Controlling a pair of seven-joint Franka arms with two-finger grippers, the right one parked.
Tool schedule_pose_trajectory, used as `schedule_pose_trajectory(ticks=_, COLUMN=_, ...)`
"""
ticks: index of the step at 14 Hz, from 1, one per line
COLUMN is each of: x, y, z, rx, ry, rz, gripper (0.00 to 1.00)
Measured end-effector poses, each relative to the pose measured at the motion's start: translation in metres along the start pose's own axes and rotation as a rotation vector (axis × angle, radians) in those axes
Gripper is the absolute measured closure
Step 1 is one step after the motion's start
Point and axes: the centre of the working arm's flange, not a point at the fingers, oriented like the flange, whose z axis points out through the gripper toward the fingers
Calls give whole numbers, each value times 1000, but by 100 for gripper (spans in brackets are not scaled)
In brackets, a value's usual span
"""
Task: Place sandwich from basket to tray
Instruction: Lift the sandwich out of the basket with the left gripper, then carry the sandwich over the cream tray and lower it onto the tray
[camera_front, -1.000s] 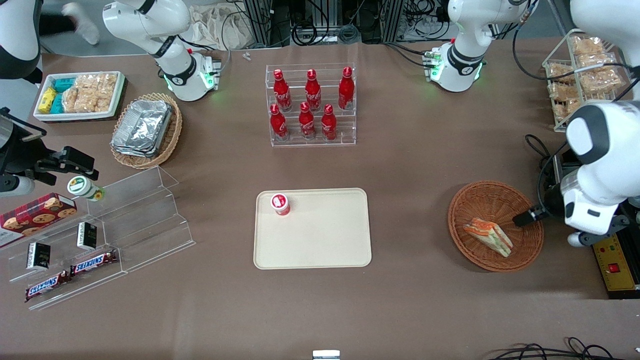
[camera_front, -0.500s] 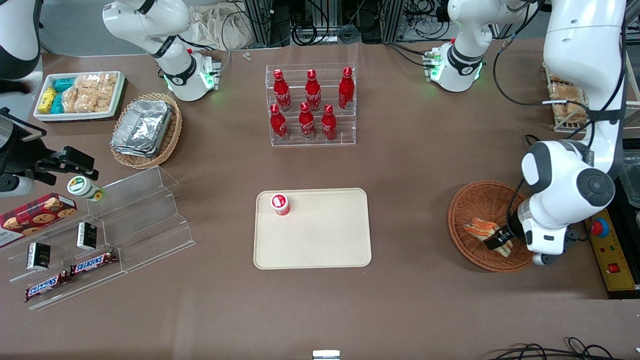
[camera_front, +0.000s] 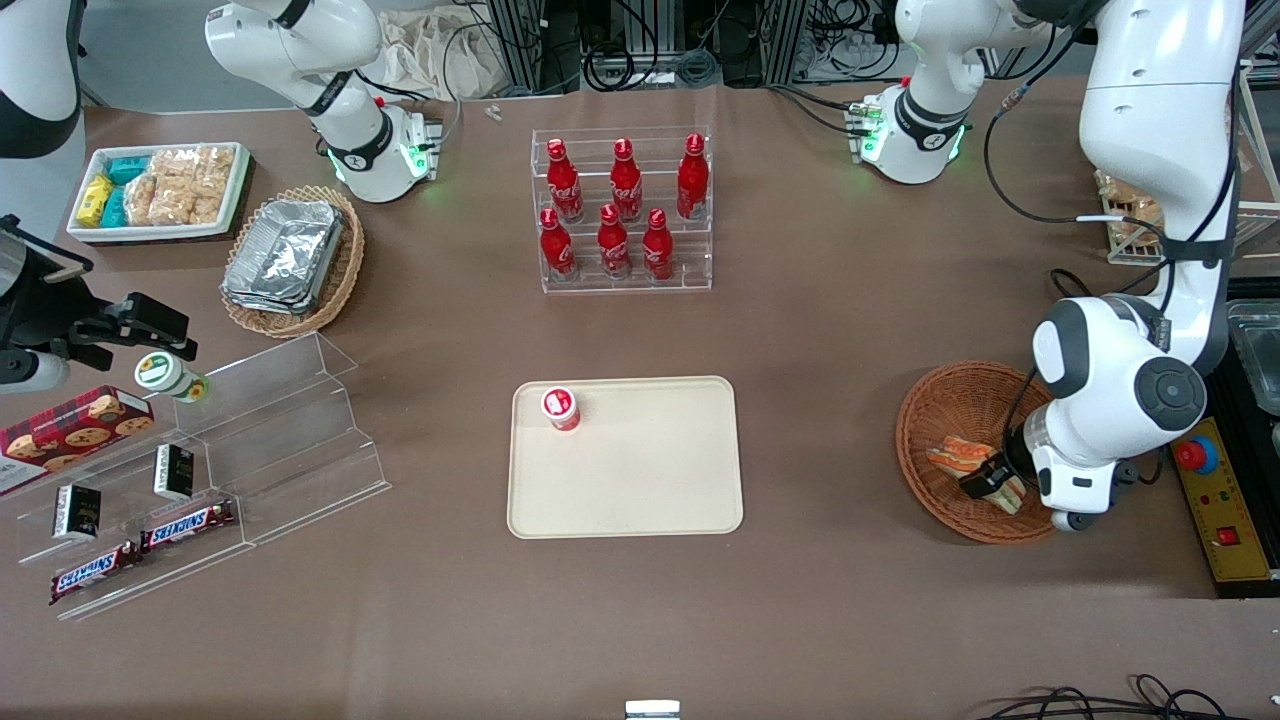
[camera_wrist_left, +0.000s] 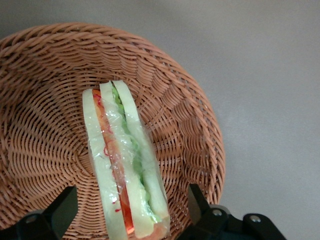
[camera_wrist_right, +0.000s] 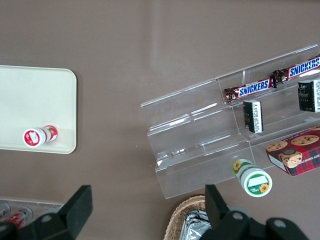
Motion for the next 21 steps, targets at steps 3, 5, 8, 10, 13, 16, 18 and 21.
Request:
schedule_pose_trajectory(ticks=3, x=-2, y=-3, z=9, rx=11, ry=-12, rz=-5, gripper=33)
schedule_pose_trajectory(ticks=5, x=-1, y=-3, z=9, rx=11, ry=-12, rz=-20, gripper=54)
schedule_pose_trajectory(ticks=8, x=-1, y=-2, z=4, rx=10, ry=-10, rz=-33, gripper=74)
schedule_pose_trajectory(ticks=10, x=-3, y=-1, z=-17, rx=25, ry=-32, rz=-38, gripper=84)
schedule_pose_trajectory(ticks=13, x=-13, y=5, z=-97, rx=63, ry=-89, rz=-33, gripper=84)
schedule_pose_trajectory(ticks=16, x=-41, y=21, z=-202, rx=98, ry=-128, rz=17, gripper=85)
schedule_pose_trajectory(ticks=18, x=-71, y=47, z=-245, rx=98, ry=-123, rz=83, gripper=85)
schedule_pose_trajectory(ticks=21, x=-122, y=95, z=-244, rx=117, ry=-128, rz=224, gripper=85)
